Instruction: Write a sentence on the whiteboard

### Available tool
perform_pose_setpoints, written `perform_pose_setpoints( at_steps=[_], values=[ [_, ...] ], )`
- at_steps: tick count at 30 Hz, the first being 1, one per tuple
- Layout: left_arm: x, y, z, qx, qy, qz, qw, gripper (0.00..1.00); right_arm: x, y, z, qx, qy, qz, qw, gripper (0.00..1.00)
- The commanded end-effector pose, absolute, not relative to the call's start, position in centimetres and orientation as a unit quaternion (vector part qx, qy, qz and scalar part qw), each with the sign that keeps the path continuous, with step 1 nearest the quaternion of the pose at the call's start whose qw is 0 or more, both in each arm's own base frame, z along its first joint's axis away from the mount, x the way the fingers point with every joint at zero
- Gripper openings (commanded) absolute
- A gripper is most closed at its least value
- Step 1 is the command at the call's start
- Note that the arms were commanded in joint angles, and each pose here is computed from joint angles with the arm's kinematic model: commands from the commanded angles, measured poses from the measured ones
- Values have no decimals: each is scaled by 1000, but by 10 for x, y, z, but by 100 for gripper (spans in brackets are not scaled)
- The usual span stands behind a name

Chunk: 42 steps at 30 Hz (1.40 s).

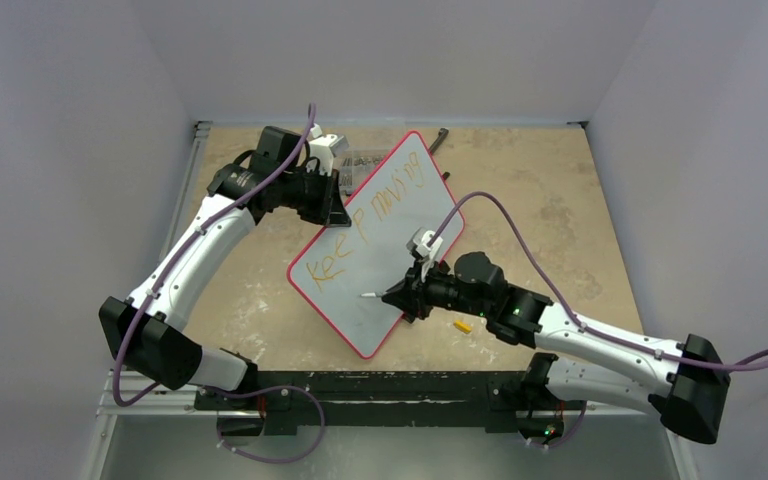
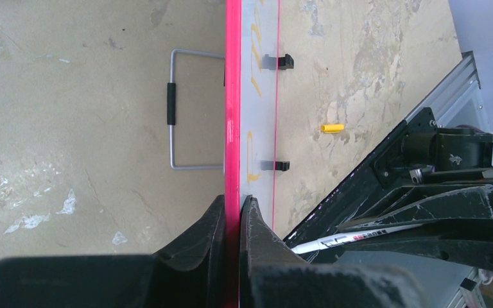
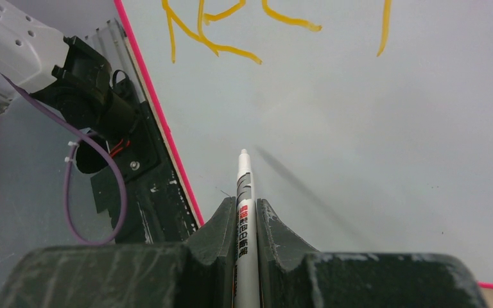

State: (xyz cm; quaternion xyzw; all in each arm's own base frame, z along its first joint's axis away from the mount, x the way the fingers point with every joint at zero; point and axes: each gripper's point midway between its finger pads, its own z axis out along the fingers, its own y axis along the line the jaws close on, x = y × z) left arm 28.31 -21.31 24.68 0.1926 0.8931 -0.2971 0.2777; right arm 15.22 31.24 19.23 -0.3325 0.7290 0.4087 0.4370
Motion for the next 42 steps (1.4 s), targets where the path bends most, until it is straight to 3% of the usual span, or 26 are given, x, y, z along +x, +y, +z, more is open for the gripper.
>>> perform_pose_setpoints(
  at_steps=[1, 23, 42],
  values=[
    [311, -186, 246, 194, 895, -223, 334, 0, 156, 311, 212, -311, 715, 416, 467, 0],
    [311, -185, 245, 194, 896, -221, 333, 0, 166, 338, 221, -325, 699, 430, 470, 0],
    [311, -186, 245, 194, 896, -222, 332, 0, 165, 315, 159, -308, 754, 382, 437, 0]
  ],
)
